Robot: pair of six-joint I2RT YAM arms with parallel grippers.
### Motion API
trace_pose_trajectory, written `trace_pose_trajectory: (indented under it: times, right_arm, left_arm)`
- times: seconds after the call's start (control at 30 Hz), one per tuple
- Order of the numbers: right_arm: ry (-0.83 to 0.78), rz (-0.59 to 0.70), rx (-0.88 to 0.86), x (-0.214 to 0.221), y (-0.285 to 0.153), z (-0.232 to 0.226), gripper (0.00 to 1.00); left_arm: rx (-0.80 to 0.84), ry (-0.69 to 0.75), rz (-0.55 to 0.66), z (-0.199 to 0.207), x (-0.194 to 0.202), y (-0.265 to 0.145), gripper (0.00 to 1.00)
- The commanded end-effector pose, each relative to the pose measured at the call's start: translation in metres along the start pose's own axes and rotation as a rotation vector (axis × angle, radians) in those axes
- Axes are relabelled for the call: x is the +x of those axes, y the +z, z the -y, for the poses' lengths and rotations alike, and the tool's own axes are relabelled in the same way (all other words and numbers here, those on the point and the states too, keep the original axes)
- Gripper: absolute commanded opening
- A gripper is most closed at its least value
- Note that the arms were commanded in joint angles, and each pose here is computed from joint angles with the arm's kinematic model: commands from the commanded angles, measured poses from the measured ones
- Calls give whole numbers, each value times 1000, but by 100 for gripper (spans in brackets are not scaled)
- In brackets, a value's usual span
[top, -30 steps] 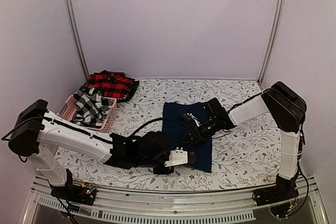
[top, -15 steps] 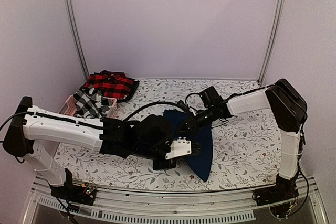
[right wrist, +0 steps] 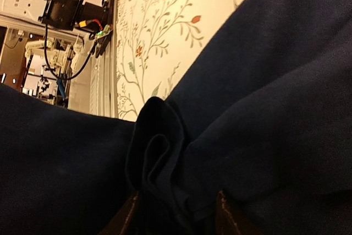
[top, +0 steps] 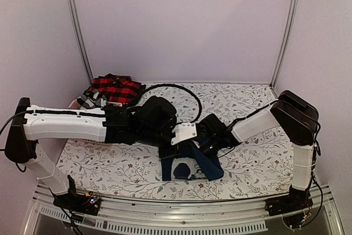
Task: Fold and stack the mixed laundry pile
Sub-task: Fold the 2/3-rectangle-folded T-shirt at the center of the board.
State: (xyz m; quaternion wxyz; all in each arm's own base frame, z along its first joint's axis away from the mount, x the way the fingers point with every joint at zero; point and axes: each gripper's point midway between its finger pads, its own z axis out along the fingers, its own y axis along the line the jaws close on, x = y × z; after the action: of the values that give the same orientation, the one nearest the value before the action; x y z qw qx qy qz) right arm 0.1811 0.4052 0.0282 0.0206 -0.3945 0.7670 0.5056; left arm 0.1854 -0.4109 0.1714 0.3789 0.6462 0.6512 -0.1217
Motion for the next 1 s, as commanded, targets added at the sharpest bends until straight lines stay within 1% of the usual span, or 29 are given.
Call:
trace_pose_trajectory:
  times: [0.0,0.13,0.2,0.33,0.4,0.5,0.7,0.83,0.97]
  right_arm:
    - [63,-11,73,2,-20,3,48]
    - [37,156,150,-53,-80,22,54]
    - [26,222,170,-76,-104,29,54]
    - [10,310,232,-111,-135,49,55]
    - [24,326,253,-121,-141,64,55]
    - [65,286,232,-115,-125,90,53]
    - [167,213,209,-81,-93,133,51]
    - [198,189,206,-67,-84,145,50]
    - [189,189,204,-67,-85,141,50]
  left_arm:
    - [4,5,14,-11,-1,-3,0]
    - [35,-8,23,-12,5,4,0]
    - [41,-25,15,-18,12,9,0]
    - [52,-50,-12,-28,23,22,0]
    - [55,-73,-22,-35,30,28,0]
    - [42,-108,-21,-51,37,36,0]
    - [41,-151,-42,-76,53,62,0]
    - [42,-177,-59,-93,67,78,0]
    - [41,-187,-78,-107,79,97,0]
